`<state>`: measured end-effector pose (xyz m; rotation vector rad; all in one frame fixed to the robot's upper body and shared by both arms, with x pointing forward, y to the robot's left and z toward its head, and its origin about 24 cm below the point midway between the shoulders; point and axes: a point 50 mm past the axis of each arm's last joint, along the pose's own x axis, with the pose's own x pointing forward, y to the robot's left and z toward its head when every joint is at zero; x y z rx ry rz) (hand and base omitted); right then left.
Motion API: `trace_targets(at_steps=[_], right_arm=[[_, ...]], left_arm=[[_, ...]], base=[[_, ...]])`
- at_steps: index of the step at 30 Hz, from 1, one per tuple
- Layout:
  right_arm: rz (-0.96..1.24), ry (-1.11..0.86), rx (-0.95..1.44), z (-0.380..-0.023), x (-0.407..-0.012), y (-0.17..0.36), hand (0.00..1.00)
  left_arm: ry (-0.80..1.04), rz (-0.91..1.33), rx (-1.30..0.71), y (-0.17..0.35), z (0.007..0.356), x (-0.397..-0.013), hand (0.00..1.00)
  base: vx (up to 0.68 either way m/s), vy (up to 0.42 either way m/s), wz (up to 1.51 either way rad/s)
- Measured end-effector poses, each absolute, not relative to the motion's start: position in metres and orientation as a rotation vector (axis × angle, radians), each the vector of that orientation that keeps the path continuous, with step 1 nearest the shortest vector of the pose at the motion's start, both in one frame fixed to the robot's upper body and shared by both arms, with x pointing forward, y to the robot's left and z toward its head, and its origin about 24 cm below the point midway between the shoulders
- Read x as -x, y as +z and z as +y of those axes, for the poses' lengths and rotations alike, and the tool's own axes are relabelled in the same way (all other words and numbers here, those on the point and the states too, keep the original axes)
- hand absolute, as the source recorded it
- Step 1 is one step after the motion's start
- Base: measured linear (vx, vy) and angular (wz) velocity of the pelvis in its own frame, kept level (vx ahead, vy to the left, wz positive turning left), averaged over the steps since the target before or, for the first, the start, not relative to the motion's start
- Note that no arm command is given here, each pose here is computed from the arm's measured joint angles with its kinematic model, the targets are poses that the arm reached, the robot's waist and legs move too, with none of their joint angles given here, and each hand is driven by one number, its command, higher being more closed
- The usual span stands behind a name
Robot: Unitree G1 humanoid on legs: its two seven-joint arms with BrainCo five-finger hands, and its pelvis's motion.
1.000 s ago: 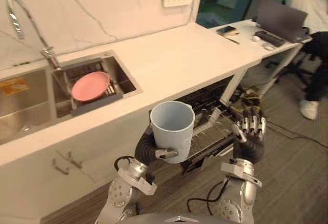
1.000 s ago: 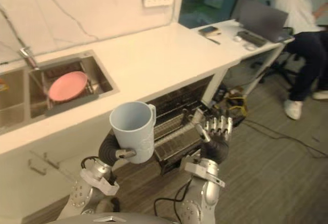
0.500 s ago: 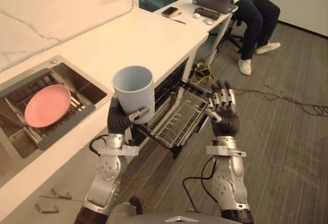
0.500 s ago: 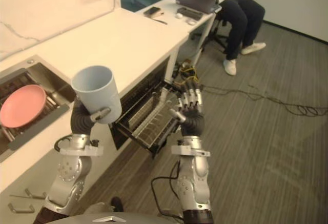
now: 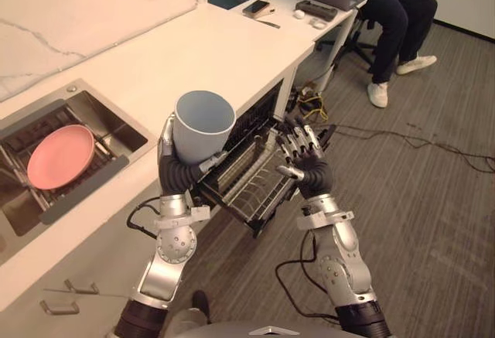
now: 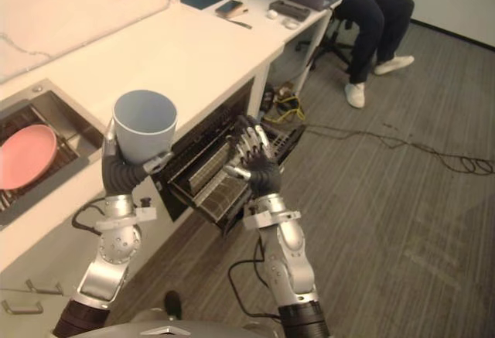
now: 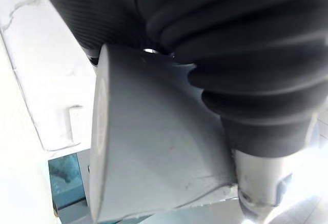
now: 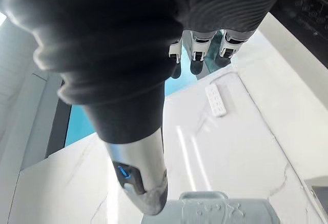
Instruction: Walk over to the sink, pick up the cup, carry it to the dishwasher, place the cup inside the dishwasher, then close the dishwasher door
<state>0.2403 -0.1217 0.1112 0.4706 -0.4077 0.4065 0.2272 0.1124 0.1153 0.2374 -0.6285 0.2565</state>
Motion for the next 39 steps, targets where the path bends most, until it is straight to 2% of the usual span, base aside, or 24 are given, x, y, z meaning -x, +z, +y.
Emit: trace_targets(at_steps=[5,18,39], right_arm=[[-0.408,0.447,-0.566,-0.111,-0.242,0.115,0.0],[-0.419,0.523,-0.719,-0.095,-0.238,0.125,0.0],[-0.359,0.608,-0.722,-0.071,-0.234,0.125,0.0]], left_arm=[[0.323,-0.597,-0.325,0.104,0.111,-0.231,1.0],[0.41,-0.722,-0.459,0.111,0.1,-0.227,1.0],[0.266,-0.709,-0.573,0.093,0.079,-0.227,1.0]], base=[[-0.12,-0.001,0.05],[-0.03,0.004,0.04],[0.0,0.002,0.0]])
